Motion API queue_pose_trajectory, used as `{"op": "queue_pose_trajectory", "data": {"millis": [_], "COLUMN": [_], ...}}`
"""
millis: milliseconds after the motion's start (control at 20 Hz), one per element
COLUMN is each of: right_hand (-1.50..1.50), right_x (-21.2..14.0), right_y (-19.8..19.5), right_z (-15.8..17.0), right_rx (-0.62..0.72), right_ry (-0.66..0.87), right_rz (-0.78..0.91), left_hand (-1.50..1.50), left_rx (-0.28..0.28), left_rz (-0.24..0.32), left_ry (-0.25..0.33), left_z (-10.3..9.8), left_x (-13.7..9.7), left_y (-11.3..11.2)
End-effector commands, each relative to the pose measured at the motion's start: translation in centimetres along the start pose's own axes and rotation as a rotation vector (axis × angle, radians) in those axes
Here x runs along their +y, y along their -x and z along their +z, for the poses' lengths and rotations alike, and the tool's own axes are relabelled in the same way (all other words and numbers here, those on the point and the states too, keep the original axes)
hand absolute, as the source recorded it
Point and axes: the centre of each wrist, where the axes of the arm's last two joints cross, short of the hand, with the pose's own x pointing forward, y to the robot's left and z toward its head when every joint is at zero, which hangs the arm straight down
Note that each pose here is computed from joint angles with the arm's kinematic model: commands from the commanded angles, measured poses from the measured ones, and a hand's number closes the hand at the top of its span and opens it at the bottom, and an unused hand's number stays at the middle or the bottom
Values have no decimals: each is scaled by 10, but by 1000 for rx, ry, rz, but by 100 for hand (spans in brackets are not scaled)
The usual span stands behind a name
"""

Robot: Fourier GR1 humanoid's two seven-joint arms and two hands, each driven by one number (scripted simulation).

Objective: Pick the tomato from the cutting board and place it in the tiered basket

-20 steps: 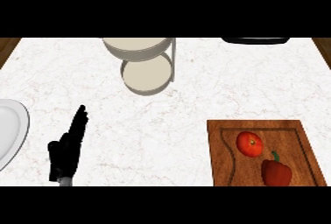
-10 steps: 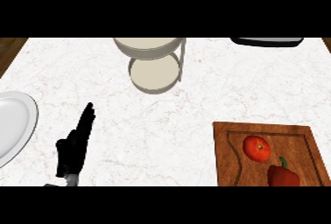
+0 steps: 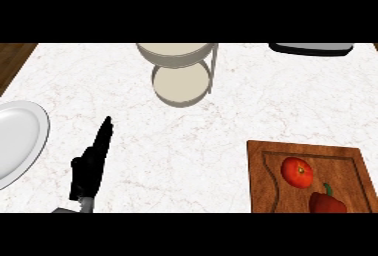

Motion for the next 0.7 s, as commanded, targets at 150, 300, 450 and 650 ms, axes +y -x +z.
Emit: {"op": "queue_pose_trajectory", "data": {"millis": [150,300,450,650], "right_hand": [-150,-150,-150,-150], "right_x": [20,43,47,70], "right_y": [-35,-54,-71,-73], "right_z": [8,14,13,9], "right_rx": [180,164,162,243], "right_ry": [-59,-82,-105,-158], "right_rz": [102,113,134,219], "left_hand": [0,0,0,0], "left_rx": [97,96,110,108], "left_rz": [10,8,-5,-3], "left_ry": [-16,3,-20,-30], "left_z": [4,-1,5,2], "left_x": [-2,-7,-2,4], "left_y": [19,9,19,10]}}
